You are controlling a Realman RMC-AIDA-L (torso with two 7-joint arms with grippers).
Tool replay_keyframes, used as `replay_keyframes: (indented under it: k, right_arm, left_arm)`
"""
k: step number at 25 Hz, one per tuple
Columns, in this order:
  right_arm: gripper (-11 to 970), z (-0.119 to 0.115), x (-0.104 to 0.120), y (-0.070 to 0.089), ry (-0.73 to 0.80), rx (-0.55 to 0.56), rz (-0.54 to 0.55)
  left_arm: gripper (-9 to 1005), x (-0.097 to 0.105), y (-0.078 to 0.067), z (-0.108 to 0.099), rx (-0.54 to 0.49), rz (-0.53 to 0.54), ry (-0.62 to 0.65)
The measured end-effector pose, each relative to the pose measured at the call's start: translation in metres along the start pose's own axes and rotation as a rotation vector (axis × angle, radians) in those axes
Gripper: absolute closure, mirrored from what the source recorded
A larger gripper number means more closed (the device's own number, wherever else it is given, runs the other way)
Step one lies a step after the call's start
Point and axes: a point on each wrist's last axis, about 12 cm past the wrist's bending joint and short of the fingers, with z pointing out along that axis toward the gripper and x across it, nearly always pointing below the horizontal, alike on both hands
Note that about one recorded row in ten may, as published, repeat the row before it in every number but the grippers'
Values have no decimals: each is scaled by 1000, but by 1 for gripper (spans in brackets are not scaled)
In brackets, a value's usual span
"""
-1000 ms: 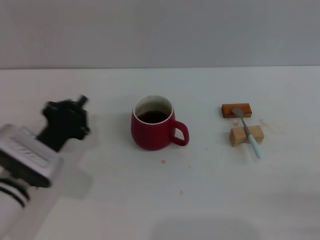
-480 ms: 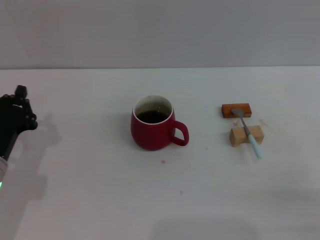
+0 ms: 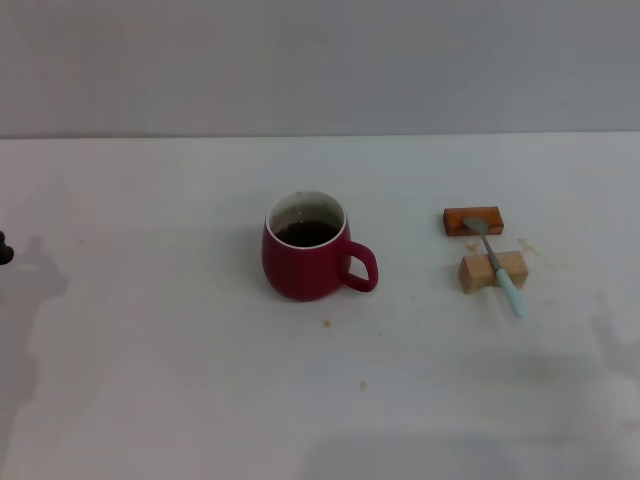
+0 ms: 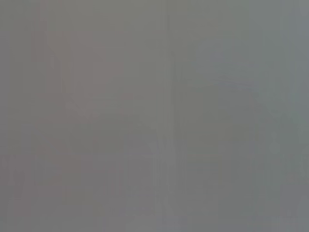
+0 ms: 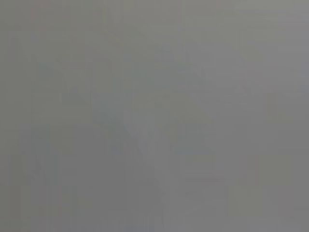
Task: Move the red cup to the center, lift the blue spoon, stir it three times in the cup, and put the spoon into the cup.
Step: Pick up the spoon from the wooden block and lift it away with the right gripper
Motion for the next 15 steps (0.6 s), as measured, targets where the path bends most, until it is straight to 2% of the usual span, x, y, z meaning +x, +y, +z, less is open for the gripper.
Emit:
replay_keyframes:
  k: [13,15]
  right_arm:
    - [272,1,10,8,83,-46,10]
    - [272,6,15,12,120,-62,14]
  left_arm:
    - [959,3,7,-10,-37,5,2]
    - [899,3,7,-10,-38,7,4]
